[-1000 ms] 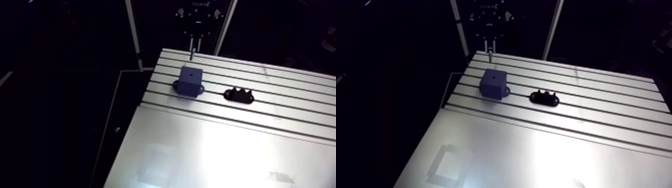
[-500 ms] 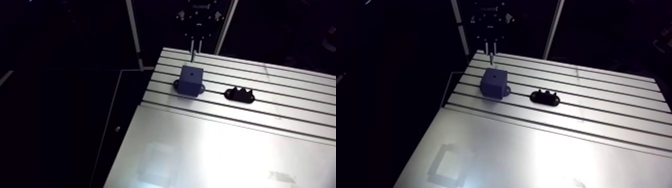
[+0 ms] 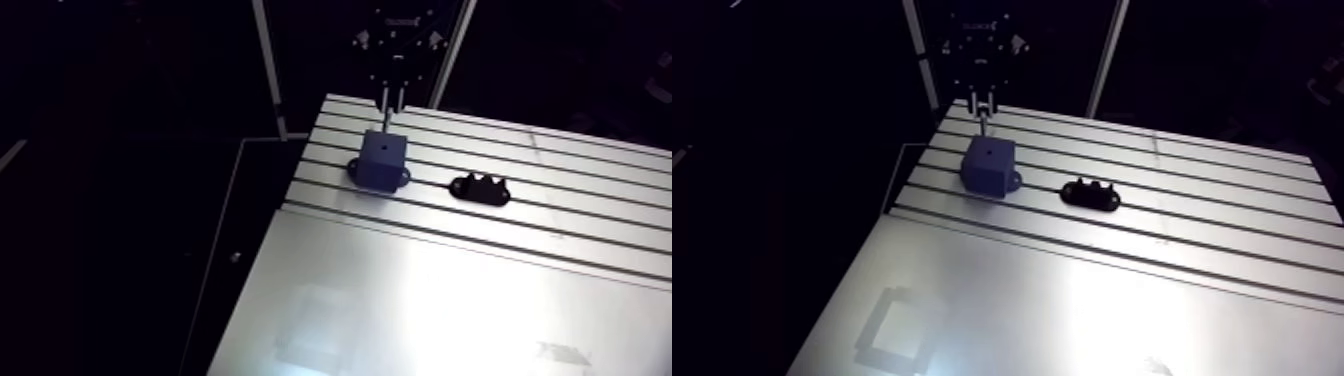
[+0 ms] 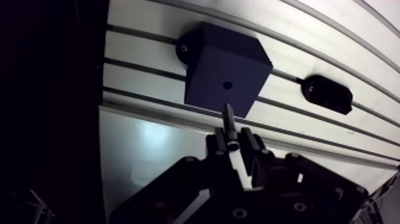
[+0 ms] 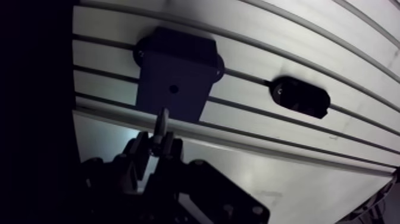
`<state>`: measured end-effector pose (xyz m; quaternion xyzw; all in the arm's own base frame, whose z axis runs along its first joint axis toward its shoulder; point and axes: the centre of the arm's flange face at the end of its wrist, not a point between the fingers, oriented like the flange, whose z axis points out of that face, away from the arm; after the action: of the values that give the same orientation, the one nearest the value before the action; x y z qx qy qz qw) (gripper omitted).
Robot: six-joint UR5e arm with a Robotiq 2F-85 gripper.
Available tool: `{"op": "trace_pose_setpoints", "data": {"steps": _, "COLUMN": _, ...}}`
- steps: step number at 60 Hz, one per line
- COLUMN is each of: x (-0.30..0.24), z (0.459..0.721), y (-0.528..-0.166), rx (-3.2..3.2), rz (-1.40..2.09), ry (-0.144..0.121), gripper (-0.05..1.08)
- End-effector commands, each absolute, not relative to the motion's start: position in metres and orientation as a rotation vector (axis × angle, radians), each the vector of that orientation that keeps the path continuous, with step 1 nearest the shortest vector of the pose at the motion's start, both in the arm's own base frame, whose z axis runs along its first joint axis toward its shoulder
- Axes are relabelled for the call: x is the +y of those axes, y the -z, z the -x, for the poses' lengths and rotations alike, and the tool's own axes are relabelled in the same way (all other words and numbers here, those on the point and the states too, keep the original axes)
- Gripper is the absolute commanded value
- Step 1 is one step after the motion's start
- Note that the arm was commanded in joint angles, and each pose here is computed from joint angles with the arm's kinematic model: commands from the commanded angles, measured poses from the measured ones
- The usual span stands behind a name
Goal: Pick up the M10 bolt and insert it into the hole until fully seated.
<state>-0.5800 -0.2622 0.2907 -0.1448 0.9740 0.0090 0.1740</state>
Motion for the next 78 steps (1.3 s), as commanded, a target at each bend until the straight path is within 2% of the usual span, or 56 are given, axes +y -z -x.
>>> {"op": "trace_pose_setpoints", "data": {"steps": 1, "x": -0.261, "z": 0.576, "y": -0.284, "rx": 2.749, "rz": 0.401, "ry": -0.034, "gripper": 1.08}}
{"op": "trace_pose_setpoints", "data": {"steps": 10, "x": -0.26, "z": 0.576, "y": -0.283, "rx": 2.751, "rz": 0.39, "ry": -0.06, "gripper": 1.08}}
{"op": "trace_pose_setpoints", "data": {"steps": 18, "x": -0.261, "z": 0.577, "y": -0.282, "rx": 2.759, "rz": 0.396, "ry": -0.066, "gripper": 1.08}}
{"op": "trace_pose_setpoints", "data": {"steps": 78, "x": -0.266, "z": 0.581, "y": -0.269, "rx": 2.76, "rz": 0.405, "ry": -0.068, "gripper": 1.08}}
